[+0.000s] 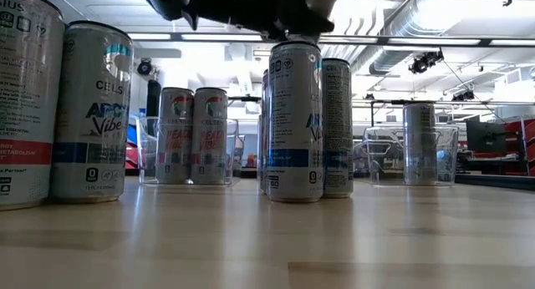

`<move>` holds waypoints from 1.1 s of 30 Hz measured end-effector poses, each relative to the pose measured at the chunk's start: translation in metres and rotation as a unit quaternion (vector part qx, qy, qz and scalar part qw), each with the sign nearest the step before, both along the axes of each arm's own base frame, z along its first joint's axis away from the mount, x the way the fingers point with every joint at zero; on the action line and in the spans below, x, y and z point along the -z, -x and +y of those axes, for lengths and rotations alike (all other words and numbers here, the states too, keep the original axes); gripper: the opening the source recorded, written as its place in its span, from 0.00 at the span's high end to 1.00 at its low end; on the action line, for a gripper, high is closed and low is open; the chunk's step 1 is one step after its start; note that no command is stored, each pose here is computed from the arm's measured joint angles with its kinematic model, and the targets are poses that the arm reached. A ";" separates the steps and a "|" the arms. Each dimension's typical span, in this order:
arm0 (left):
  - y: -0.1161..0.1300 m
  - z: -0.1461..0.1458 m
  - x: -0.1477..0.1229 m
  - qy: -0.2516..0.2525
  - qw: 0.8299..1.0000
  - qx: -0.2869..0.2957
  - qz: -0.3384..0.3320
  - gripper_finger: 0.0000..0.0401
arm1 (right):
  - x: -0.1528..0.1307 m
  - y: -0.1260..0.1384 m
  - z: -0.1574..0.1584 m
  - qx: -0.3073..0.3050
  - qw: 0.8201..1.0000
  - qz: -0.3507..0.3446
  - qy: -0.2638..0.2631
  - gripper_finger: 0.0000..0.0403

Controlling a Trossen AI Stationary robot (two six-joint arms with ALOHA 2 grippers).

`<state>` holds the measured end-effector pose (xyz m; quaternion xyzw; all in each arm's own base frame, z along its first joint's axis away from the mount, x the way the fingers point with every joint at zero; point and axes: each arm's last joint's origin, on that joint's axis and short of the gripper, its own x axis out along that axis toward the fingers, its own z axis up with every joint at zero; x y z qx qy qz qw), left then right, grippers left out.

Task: Sort soda cans
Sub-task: Put the white-yellow soda can into the top right transparent bin

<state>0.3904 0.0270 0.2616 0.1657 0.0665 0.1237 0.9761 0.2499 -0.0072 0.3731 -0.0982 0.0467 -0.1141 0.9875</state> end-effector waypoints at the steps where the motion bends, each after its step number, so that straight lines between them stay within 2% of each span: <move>1: 0.000 -0.001 0.001 -0.004 1.000 -0.010 0.004 0.41 | 0.000 0.000 0.001 0.013 1.000 -0.001 0.004 0.11; 4: 0.000 -0.002 0.003 -0.010 1.000 -0.022 0.011 0.41 | -0.004 0.004 0.004 0.038 0.999 -0.009 0.012 0.11; 8: 0.000 0.003 0.000 0.018 1.000 -0.020 -0.013 0.41 | -0.009 0.013 0.008 0.028 0.999 -0.019 -0.001 0.11; 12: 0.006 0.009 0.008 0.047 0.998 0.005 -0.047 0.41 | -0.005 0.015 0.013 0.030 0.999 0.002 -0.017 0.11; 15: 0.008 0.010 0.008 0.053 0.996 0.013 -0.067 0.41 | -0.002 0.010 0.014 0.044 0.999 0.001 -0.024 0.11; 25: 0.008 0.004 0.008 0.038 0.997 0.021 -0.068 0.41 | 0.007 -0.015 0.014 0.037 0.999 -0.017 -0.022 0.11; 29: 0.008 0.004 0.009 0.041 0.997 0.021 -0.064 0.41 | 0.005 -0.013 0.014 0.043 0.999 -0.023 -0.024 0.18; 33: 0.008 0.004 0.009 0.041 0.997 0.020 -0.065 0.41 | 0.003 -0.009 0.013 0.055 0.998 -0.024 -0.025 0.31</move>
